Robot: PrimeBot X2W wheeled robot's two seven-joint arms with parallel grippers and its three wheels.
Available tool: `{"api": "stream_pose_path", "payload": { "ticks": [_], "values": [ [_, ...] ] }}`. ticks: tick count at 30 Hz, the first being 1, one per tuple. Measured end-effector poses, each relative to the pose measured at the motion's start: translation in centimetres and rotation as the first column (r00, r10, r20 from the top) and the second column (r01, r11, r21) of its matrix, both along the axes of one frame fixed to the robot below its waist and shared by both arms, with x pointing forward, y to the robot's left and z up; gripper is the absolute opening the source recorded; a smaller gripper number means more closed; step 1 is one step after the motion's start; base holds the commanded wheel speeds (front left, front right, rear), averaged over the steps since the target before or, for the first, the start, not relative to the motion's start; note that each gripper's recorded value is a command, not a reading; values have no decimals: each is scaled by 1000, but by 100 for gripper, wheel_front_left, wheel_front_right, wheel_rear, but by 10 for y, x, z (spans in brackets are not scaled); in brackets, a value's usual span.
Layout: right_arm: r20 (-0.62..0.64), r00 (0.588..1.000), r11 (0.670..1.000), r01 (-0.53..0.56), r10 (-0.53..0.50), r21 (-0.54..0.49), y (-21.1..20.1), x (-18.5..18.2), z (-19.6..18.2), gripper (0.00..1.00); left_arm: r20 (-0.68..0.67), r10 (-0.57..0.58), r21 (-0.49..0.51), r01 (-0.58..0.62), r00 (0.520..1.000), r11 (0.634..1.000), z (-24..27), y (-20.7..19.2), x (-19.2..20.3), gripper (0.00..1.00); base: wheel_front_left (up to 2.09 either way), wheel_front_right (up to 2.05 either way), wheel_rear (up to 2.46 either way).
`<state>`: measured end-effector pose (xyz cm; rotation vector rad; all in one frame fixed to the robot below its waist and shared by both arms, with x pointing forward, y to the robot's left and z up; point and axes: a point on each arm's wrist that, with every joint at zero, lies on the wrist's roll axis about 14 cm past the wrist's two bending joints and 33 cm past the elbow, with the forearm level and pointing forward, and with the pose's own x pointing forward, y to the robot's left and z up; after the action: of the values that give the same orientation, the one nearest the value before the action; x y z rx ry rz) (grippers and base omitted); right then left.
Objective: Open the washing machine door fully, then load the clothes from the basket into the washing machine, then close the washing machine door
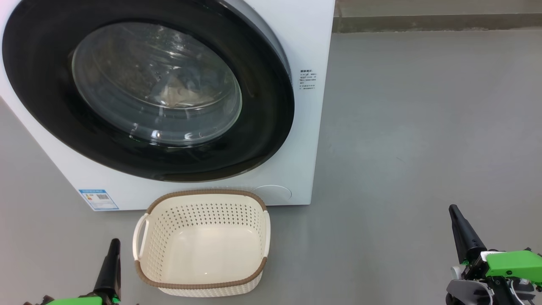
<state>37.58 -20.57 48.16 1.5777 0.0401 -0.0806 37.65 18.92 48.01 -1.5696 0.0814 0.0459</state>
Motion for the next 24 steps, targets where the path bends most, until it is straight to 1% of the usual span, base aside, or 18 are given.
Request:
{"api": "stream_pose_path", "payload": {
  "ticks": [24],
  "values": [
    [-1,1000,1000,2,-2,5,-1,0,0,0,0,0,0,0,1000,1000,0,0,0,0,0,0,0]
  ]
}}
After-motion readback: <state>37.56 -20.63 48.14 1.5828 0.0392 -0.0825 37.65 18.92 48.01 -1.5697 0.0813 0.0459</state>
